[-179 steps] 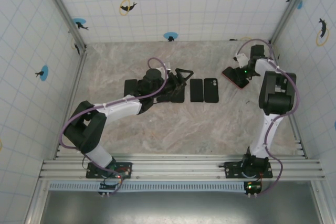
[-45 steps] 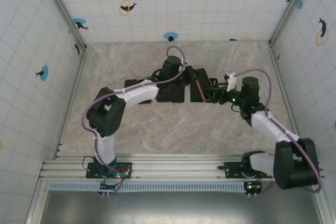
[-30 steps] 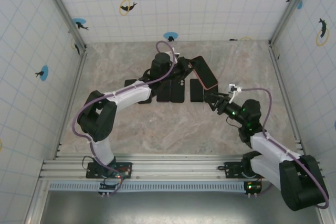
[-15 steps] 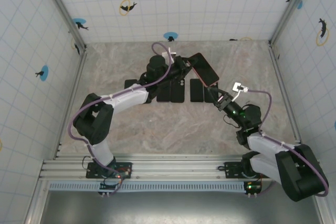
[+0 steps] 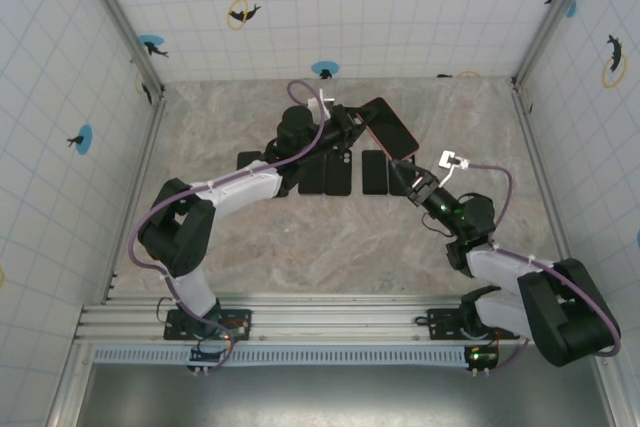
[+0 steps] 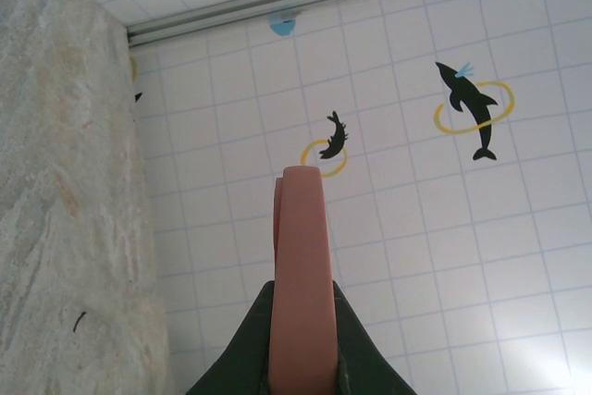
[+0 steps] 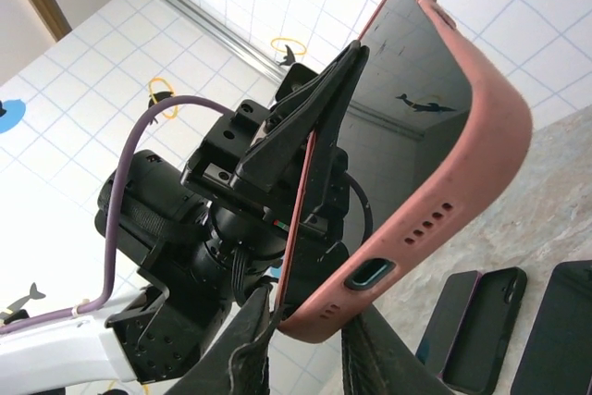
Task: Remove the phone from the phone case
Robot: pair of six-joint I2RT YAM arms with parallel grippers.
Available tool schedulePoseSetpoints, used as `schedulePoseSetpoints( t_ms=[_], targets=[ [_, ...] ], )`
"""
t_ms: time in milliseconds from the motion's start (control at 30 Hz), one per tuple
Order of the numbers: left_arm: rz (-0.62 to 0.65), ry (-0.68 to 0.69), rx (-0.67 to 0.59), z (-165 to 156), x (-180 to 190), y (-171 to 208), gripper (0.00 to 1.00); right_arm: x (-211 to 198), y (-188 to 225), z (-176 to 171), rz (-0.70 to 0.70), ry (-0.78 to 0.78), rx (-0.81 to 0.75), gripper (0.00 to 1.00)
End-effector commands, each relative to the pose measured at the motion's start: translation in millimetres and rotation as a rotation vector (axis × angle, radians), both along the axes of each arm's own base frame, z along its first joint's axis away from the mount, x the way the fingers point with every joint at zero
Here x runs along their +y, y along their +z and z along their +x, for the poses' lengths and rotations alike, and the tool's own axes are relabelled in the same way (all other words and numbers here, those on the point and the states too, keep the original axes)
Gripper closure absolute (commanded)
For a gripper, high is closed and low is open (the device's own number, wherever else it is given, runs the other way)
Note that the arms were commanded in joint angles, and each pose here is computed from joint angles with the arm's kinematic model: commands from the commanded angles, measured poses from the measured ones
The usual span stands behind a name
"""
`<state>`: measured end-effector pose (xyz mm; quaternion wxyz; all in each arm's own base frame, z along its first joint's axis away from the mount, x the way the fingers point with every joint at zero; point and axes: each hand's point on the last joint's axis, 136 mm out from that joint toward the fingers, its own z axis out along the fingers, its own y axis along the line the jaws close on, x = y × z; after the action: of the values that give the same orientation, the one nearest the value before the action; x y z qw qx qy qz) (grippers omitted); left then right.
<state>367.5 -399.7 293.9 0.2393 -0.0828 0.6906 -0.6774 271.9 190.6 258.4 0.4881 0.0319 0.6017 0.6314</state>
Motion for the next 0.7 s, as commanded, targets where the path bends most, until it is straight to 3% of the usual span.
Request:
schedulePoseSetpoints(
  t_ms=[0,433,667],
  targets=[
    [-0.09,-0.025,-0.075,-13.5,2.9,39.5,0.9,2.1,27.1,-2.5,0.033,0.01,-0.094,0.78],
    [-0.117,-0.06,-0.079,-20.5,1.4,48.4,0.93,-3.9,9.7,8.2,-0.011,-0.037,-0.055,0.92],
    [-0.145,-0.087,-0.076,-28.4,2.6,55.4,1.0,-11.0,-24.4,24.2,-0.146,-0.105,0.023,0.94]
  ],
)
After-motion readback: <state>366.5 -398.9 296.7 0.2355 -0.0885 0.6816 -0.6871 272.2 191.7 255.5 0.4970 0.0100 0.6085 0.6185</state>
